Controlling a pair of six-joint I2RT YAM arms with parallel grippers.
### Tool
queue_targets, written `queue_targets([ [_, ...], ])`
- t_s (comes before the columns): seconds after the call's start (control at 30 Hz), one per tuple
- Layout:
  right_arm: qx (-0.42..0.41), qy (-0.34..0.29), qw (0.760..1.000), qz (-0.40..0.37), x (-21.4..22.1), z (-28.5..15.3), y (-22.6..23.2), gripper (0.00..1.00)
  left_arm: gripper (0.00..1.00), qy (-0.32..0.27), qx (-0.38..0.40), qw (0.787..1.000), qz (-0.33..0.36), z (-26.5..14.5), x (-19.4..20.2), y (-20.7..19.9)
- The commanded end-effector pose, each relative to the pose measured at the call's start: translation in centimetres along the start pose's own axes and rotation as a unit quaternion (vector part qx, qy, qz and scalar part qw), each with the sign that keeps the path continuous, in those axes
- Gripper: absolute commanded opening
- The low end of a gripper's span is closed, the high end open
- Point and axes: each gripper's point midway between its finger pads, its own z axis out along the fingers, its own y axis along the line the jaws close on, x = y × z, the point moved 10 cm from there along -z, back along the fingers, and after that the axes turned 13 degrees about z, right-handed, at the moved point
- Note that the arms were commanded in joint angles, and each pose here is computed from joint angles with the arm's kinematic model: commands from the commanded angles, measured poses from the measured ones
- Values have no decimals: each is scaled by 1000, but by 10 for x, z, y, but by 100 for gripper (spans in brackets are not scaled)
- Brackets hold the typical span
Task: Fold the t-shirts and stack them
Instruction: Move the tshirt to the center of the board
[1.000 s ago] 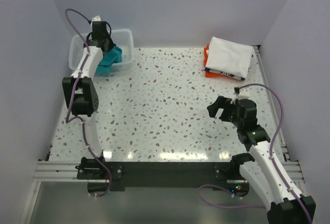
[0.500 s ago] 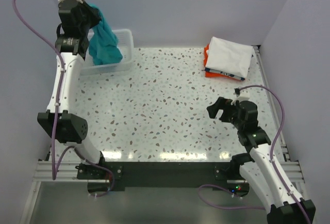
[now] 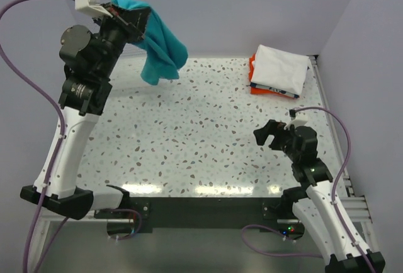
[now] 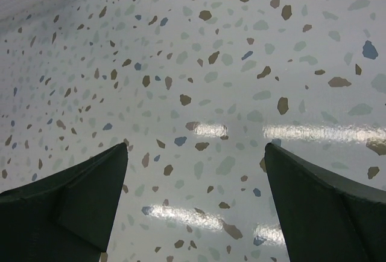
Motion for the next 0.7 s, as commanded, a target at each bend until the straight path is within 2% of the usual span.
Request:
queue_targets([
  [0.0,-5,-16,1000,5,-2,-4,1,99,0,-42,131,990,-22,-11,-17,-43],
  [0.2,14,-31,999,9,-3,-6,-2,99,0,4,234,971,-52,-15,14,-94],
  [0.43,58,-40,997,15,-4,-8,-9,99,0,71,280,955,-71,-12,72,-133],
  [0.5,68,-39,997,15,-4,-7,-10,99,0,89,259,959,-72,-14,89,-129],
  [0.53,72,-38,997,17,-4,-7,-10,99,0,115,236,962,-68,-20,108,-121],
  [0.57,73,-35,997,16,-3,-7,-10,99,0,118,181,974,-64,-20,117,-111],
  [0.63,78,-32,996,16,-3,-5,-11,99,0,171,82,980,-62,-36,154,-86],
  [0.67,78,-28,996,17,-3,-5,-11,99,0,170,3,984,-52,-37,165,-71],
])
